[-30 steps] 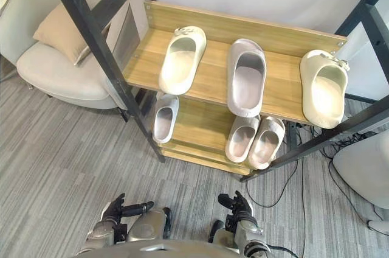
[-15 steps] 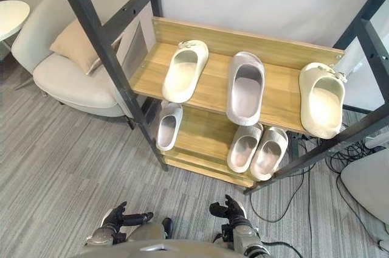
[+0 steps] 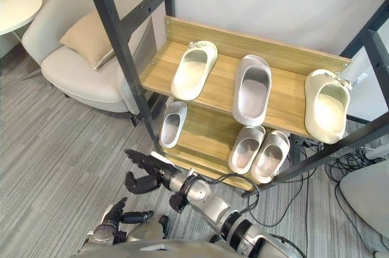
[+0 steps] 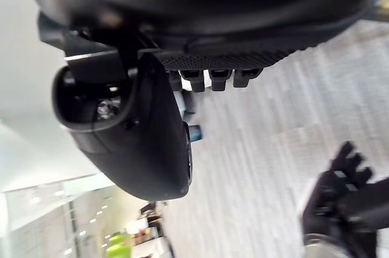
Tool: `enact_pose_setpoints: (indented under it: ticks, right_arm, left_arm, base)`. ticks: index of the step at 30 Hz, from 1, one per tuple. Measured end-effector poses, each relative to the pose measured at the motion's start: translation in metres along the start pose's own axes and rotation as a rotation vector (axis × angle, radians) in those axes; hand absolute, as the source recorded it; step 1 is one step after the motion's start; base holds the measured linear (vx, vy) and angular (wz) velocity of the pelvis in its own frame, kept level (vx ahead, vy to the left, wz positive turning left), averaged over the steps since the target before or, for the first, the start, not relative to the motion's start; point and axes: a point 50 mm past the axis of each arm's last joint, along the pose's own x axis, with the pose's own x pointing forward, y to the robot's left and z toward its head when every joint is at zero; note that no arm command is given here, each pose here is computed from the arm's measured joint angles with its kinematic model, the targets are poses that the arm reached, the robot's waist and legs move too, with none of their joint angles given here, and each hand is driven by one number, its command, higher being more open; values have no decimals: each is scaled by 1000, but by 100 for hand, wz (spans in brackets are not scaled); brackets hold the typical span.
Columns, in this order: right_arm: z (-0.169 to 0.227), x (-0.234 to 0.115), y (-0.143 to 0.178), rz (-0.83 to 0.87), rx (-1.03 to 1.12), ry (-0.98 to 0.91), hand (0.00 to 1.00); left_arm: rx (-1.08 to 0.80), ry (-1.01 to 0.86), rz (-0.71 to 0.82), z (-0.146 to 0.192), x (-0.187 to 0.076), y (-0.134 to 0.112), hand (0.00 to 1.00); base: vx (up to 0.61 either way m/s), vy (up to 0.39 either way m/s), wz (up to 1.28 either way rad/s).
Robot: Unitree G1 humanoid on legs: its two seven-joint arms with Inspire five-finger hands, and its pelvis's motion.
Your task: Organize the slippers on the shoe rack
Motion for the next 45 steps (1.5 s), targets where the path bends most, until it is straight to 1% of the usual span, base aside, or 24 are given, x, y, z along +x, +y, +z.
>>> enact_pose_setpoints:
  ticks: [2, 3, 5, 8, 9, 10, 12, 13, 15, 19, 24, 26, 29, 32, 33, 35, 36, 39, 42, 45]
  right_arm:
    - [42, -8, -7, 9, -30, -187, 100]
    - [46, -9, -8, 6, -33, -206, 100]
    - [89, -22, -23, -59, -70, -415, 100]
    - [119, -35, -37, -137, -131, -558, 100]
    - [134, -45, -46, -197, -161, -634, 100]
    - [139, -50, -50, -223, -172, -660, 100]
    - [153, -67, -64, -351, -249, -735, 100]
    - [155, -69, -66, -375, -266, -743, 100]
    - [161, -82, -80, -506, -353, -766, 100]
    - [167, -97, -94, -675, -508, -759, 100]
    - [172, -107, -102, -803, -695, -733, 100]
    - [174, -113, -113, -880, -800, -699, 100]
    - [173, -119, -131, -974, -890, -629, 100]
    - [163, -122, -145, -1038, -921, -540, 100]
    - [155, -123, -154, -1062, -929, -469, 100]
    - [145, -125, -163, -1080, -937, -385, 100]
    - [133, -127, -172, -1101, -934, -300, 100]
    - [116, -131, -184, -1128, -907, -189, 100]
    - [105, -136, -193, -1142, -900, -110, 100]
    - [99, -140, -197, -1148, -900, -71, 100]
  left_arm:
    - [16, -2, 2, 0, 0, 1, 100]
    - [16, -2, 2, 0, 0, 1, 100]
    - [18, 3, 6, -2, -1, 1, 100]
    - [29, 6, 7, -4, -1, 2, 100]
    - [30, 9, 6, -5, -1, 1, 100]
    - [30, 11, 6, -6, -2, 1, 100]
    - [48, 13, -4, -8, -3, -2, 100]
    - [49, 14, -6, -8, -3, -2, 100]
    - [51, 20, -10, -11, -4, -4, 100]
    - [54, 29, -16, -15, -5, -6, 100]
    - [62, 23, -24, -18, -7, -8, 100]
    - [63, 24, -29, -18, -7, -8, 100]
    - [63, 23, -31, -18, -7, -8, 100]
    - [63, 22, -32, -19, -7, -8, 100]
    - [63, 22, -33, -19, -7, -8, 100]
    - [63, 23, -33, -19, -7, -8, 100]
    - [63, 23, -34, -19, -7, -8, 100]
    - [61, 23, -35, -19, -7, -8, 100]
    - [60, 23, -35, -19, -8, -8, 100]
    - [58, 23, -34, -19, -8, -7, 100]
  base:
    - [-40, 31, -28]
    - [-29, 14, -17]
    - [-21, 4, -18]
    - [-31, -3, -12]
    - [-25, -6, -8]
    - [-15, -1, -12]
    - [-1, 7, -15]
    - [0, 9, -14]
    - [-12, 3, -10]
    - [-22, -8, -4]
    - [-2, -6, -2]
    - [0, 0, 0]
    - [0, 0, 0]
    - [22, 0, 2]
    - [17, 1, 4]
    - [32, 5, 4]
    - [33, 5, 3]
    - [17, 1, 2]
    - [16, 1, 5]
    - [1, 2, 2]
